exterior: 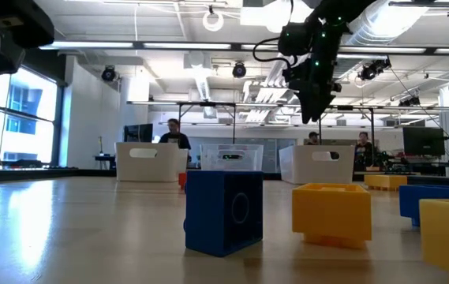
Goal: Sort & place blocks by color
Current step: Put the blue game piece into the left white bin
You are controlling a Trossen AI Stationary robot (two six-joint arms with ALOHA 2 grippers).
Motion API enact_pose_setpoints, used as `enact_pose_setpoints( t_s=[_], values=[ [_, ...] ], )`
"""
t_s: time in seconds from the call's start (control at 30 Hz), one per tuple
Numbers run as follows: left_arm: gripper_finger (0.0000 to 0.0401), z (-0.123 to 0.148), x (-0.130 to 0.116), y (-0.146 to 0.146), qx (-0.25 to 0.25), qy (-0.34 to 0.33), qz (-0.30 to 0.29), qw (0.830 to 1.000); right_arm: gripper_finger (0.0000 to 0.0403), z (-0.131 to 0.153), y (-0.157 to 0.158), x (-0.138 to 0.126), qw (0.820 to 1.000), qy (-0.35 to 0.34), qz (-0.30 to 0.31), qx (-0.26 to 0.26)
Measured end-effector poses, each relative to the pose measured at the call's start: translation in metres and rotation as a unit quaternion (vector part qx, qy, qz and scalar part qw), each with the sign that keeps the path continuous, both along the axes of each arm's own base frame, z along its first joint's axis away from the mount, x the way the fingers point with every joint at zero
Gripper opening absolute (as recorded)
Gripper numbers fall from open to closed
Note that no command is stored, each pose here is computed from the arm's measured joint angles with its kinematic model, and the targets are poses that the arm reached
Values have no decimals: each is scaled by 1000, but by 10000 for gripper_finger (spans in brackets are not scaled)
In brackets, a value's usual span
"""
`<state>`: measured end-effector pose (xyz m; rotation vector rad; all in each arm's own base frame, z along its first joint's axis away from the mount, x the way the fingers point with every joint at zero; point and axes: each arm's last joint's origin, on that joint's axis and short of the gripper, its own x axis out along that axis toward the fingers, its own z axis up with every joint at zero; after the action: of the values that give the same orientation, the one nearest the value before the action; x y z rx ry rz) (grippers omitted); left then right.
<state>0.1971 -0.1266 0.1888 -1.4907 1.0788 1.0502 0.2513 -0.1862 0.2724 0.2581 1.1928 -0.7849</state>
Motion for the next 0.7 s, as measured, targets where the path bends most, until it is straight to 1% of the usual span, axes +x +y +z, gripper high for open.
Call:
enact_pose_setpoints(
  t_s=[0.07,0.23,0.3,0.37,0.53,0.6,0.7],
  values=[
    [134,-3,1,-1,-2,7,4,1000,229,0,0,0,1000,0,1,0],
    [157,-6,3,-4,-39,27,12,999,229,0,0,-1,1000,7,12,0],
    [172,-6,6,-6,-56,24,15,998,229,0,0,-1,1000,7,12,0],
    [188,-6,11,-8,-72,6,16,997,229,0,0,-1,1000,10,18,-1],
    [222,-15,24,-8,-83,-4,31,996,229,0,0,0,1000,10,25,-1],
    [231,-20,26,-7,-83,7,33,996,229,0,1,0,1000,9,30,2],
    [236,-28,29,-9,-102,33,31,994,229,0,1,0,999,10,39,1]
  ],
)
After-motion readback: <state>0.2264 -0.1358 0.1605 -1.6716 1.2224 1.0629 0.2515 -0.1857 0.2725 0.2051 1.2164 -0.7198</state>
